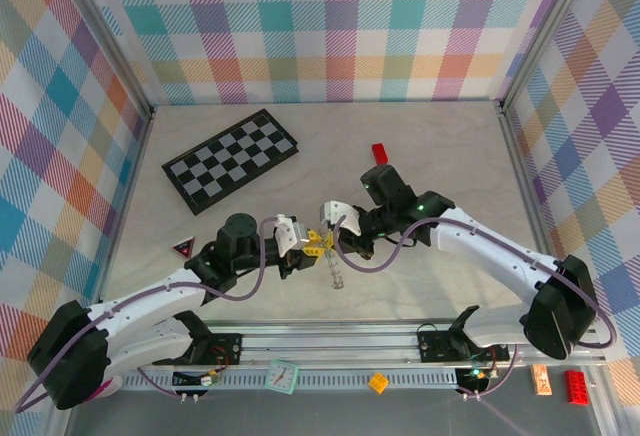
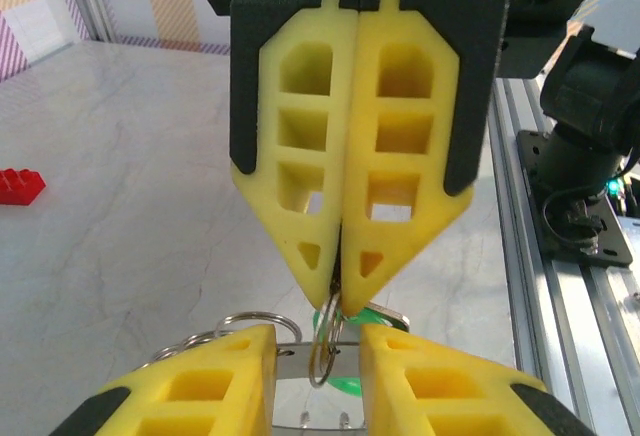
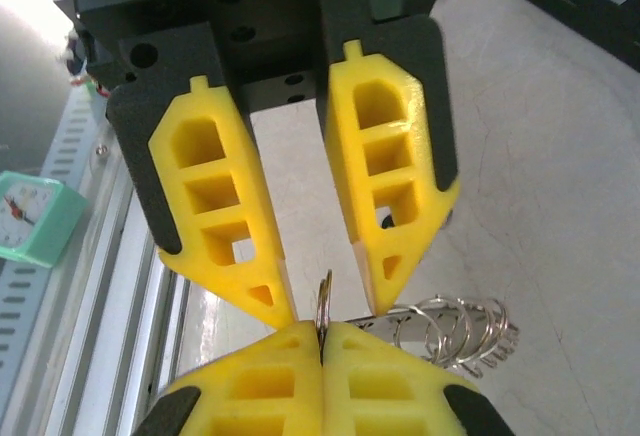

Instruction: Put the keys on the keyring

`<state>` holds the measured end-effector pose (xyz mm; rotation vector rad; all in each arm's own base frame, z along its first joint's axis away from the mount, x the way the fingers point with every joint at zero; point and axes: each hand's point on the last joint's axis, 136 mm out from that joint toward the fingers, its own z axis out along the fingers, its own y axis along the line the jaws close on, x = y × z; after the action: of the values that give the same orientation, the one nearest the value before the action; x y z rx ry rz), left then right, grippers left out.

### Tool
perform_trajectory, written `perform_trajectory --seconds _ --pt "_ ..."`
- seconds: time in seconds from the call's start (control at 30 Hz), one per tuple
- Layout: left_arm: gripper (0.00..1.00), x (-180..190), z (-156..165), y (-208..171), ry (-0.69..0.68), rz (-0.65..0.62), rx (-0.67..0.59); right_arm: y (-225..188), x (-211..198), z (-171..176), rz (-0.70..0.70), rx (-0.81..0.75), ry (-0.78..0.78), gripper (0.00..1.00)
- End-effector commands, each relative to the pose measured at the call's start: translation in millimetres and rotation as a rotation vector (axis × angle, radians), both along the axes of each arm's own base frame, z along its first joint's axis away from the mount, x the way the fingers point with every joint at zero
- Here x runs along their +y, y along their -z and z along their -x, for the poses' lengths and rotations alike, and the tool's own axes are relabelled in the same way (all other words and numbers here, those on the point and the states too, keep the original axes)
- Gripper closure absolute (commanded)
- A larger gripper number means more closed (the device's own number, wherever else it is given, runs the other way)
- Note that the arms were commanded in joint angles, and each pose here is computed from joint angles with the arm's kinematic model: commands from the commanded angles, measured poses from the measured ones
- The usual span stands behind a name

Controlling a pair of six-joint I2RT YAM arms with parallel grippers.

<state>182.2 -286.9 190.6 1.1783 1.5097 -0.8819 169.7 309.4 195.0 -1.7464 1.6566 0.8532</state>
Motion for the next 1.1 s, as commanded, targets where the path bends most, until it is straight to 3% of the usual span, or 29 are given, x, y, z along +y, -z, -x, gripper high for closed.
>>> perform_trajectory --seconds 0.0,0.17,0.37,0.43,0.57,0.67,1.07 --pt "0.76 -4.2 3.6 -5.1 0.043 -0.028 -0.023 2.9 -1.8 5.0 0.070 -0.037 -0.048 1.00" --pt "0.86 -6.5 5.5 -5.9 0.068 -0.045 -0.025 5.4 1.4 7.7 0.122 -0.057 -0.076 1.00" --pt "1.00 -7.4 6.7 -4.9 0.084 -0.058 -0.028 -5.4 9.4 13.4 0.056 -0.036 -0.092 1.00" --pt "1.00 -6.9 6.7 -4.9 0.083 -0.056 -0.033 -7.6 9.3 12.1 0.033 -0.039 -0.072 1.00" --pt "1.00 -5.2 7.4 -5.7 0.073 -0.034 -0.047 -5.8 -1.0 4.6 -0.012 -0.024 0.009 0.76" --pt "1.00 -4.2 8.0 -7.1 0.067 -0.013 -0.056 -1.2 -9.3 3.0 -0.022 0.003 0.058 0.66" --pt "1.00 -3.4 10.1 -8.4 0.066 0.015 -0.060 9.8 -12.1 -4.9 -0.012 0.028 0.140 0.65"
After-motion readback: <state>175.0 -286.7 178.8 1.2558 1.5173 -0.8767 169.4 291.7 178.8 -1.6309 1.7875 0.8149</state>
